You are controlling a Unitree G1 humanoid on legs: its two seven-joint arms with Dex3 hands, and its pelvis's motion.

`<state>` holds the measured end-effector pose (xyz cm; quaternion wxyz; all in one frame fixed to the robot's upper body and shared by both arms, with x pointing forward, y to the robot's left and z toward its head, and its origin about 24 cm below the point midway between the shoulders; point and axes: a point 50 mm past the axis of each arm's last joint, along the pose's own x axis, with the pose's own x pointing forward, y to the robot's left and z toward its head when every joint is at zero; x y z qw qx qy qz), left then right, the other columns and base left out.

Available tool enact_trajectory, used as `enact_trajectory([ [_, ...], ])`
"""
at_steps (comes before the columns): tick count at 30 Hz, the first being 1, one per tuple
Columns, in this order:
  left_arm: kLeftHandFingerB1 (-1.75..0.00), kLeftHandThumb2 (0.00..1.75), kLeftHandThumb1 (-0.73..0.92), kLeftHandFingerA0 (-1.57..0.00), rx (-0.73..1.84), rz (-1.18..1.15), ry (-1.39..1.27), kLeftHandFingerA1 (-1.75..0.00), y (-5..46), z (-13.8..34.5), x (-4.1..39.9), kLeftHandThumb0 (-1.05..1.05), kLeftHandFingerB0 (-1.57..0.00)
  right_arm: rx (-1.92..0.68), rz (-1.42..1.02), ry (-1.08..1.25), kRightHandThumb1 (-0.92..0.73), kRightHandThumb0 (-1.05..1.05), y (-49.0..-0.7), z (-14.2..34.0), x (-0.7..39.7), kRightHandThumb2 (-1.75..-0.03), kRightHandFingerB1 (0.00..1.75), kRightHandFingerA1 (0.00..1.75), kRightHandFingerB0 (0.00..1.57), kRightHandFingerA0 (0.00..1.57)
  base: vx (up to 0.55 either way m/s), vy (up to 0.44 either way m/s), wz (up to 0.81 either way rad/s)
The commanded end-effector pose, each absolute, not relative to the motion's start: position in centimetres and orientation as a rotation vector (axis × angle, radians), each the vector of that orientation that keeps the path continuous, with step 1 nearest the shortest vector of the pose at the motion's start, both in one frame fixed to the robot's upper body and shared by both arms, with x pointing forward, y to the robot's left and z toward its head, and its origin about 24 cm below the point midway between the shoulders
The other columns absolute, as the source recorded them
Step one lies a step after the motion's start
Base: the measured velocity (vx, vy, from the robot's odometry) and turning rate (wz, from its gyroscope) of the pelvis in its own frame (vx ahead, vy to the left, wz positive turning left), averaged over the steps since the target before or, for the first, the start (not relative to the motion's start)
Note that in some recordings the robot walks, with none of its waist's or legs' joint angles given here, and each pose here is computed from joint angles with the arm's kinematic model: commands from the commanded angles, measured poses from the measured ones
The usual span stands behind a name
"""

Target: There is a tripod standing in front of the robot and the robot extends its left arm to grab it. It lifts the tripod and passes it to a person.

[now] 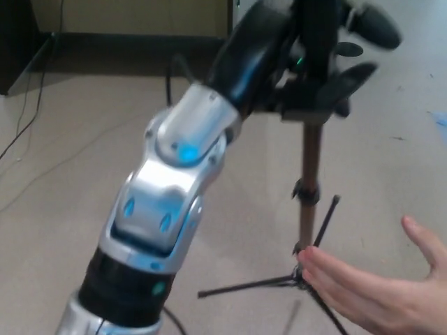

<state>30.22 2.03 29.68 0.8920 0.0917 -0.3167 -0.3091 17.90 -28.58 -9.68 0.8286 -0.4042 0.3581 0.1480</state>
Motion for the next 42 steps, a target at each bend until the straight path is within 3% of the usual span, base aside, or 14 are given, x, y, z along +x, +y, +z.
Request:
enact_trajectory([
  [1, -1.04, 0.75, 0.75, -1.07, 0.163, -0.778, -0.792, -1.27, -0.4, 35.4, 26.2, -0.1, -0.85, -0.877, 0.311, 0.777, -0.71, -0.42, -29.0, -9.6, 17.8, -0.62, 0.37, 0.43, 0.48, 0.68, 0.0, 0.0, 0.0],
  [18, -1.16, 0.86, 0.67, -1.09, 0.255, -0.932, -0.817, -1.34, -6.0, 33.2, 20.9, -0.18, -0.81, -0.86, 0.322, 0.77, -0.7, -0.4, -28.6, -9.5, 18.3, -0.62, 0.36, 0.42, 0.46, 0.65, 0.0, 0.0, 0.0],
  [24, -0.96, 0.85, 0.67, -1.11, 0.239, -0.964, -0.744, -1.29, -5.7, 31.4, 20.4, -0.16, -0.86, -0.856, 0.333, 0.775, -0.71, -0.39, -28.5, -9.8, 17.9, -0.62, 0.36, 0.42, 0.48, 0.67, 0.0, 0.0, 0.0],
  [32, -1.12, 0.84, 0.66, -1.1, 0.253, -0.96, -0.69, -1.31, -5.3, 29.9, 20.3, -0.18, -0.79, -0.862, 0.329, 0.764, -0.71, -0.4, -28.4, -9.5, 18.4, -0.62, 0.37, 0.42, 0.49, 0.67, 0.0, 0.0, 0.0],
  [33, -0.7, 0.7, 0.74, -1.07, 0.258, -0.949, -0.673, -0.94, -5.1, 29.6, 20.5, -0.24, -0.76, -0.866, 0.329, 0.763, -0.71, -0.4, -28.4, -9.5, 18.5, -0.62, 0.37, 0.42, 0.48, 0.67, 0.0, 0.0, 0.0],
  [34, -0.42, 0.62, 0.72, -0.83, 0.273, -0.932, -0.675, -0.65, -4.9, 29.5, 20.6, -0.38, -0.59, -0.868, 0.331, 0.761, -0.71, -0.4, -28.4, -9.5, 18.5, -0.62, 0.36, 0.42, 0.48, 0.66, 0.0, 0.0, 0.0],
  [35, -0.42, 0.62, 0.72, -0.83, 0.292, -0.915, -0.69, -0.65, -4.8, 29.5, 20.6, -0.38, -0.59, -0.869, 0.334, 0.759, -0.71, -0.4, -28.4, -9.5, 18.6, -0.62, 0.36, 0.42, 0.48, 0.66, 0.0, 0.0, 0.0],
  [36, -0.38, 0.82, 0.52, -0.26, 0.357, -0.883, -0.711, -0.49, -4.6, 29.5, 20.8, -0.67, -0.09, -0.871, 0.332, 0.758, -0.71, -0.4, -28.4, -9.4, 18.7, -0.62, 0.36, 0.42, 0.48, 0.66, 0.0, 0.0, 0.0],
  [37, -0.21, 0.82, 0.47, -0.14, 0.376, -0.871, -0.72, -0.43, -4.5, 29.4, 20.8, -0.73, -0.04, -0.872, 0.332, 0.758, -0.7, -0.41, -28.4, -9.4, 18.7, -0.61, 0.36, 0.41, 0.46, 0.65, 0.0, 0.0, 0.0],
  [38, -0.11, 0.57, 0.55, -0.08, 0.405, -0.856, -0.731, -0.28, -4.4, 29.3, 20.9, -0.77, 0.0, -0.872, 0.333, 0.758, -0.7, -0.41, -28.4, -9.4, 18.6, -0.61, 0.36, 0.42, 0.46, 0.65, 0.0, 0.0, 0.0],
  [39, -0.11, 0.57, 0.55, -0.08, 0.419, -0.85, -0.732, -0.28, -4.3, 29.2, 20.9, -0.77, 0.0, -0.869, 0.335, 0.757, -0.7, -0.41, -28.4, -9.4, 18.5, -0.61, 0.36, 0.42, 0.46, 0.65, 0.0, 0.0, 0.0],
  [40, -0.01, 0.81, 0.45, -0.06, 0.445, -0.837, -0.75, -0.26, -4.1, 29.0, 21.0, -0.82, 0.0, -0.872, 0.334, 0.754, -0.7, -0.42, -28.4, -9.4, 18.5, -0.61, 0.36, 0.42, 0.47, 0.65, 0.0, 0.0, 0.0],
  [41, -0.01, 0.61, 0.54, 0.0, 0.449, -0.835, -0.747, -0.27, -4.1, 28.9, 21.1, -0.88, 0.0, -0.874, 0.335, 0.752, -0.7, -0.42, -28.4, -9.4, 18.5, -0.61, 0.36, 0.42, 0.47, 0.65, 0.0, 0.0, 0.0],
  [42, 0.0, 0.88, 0.46, 0.0, 0.447, -0.838, -0.739, -0.13, -4.0, 28.8, 21.2, -0.83, 0.0, -0.869, 0.335, 0.751, -0.7, -0.41, -28.4, -9.4, 18.5, -0.61, 0.36, 0.42, 0.46, 0.65, 0.0, 0.0, 0.0],
])
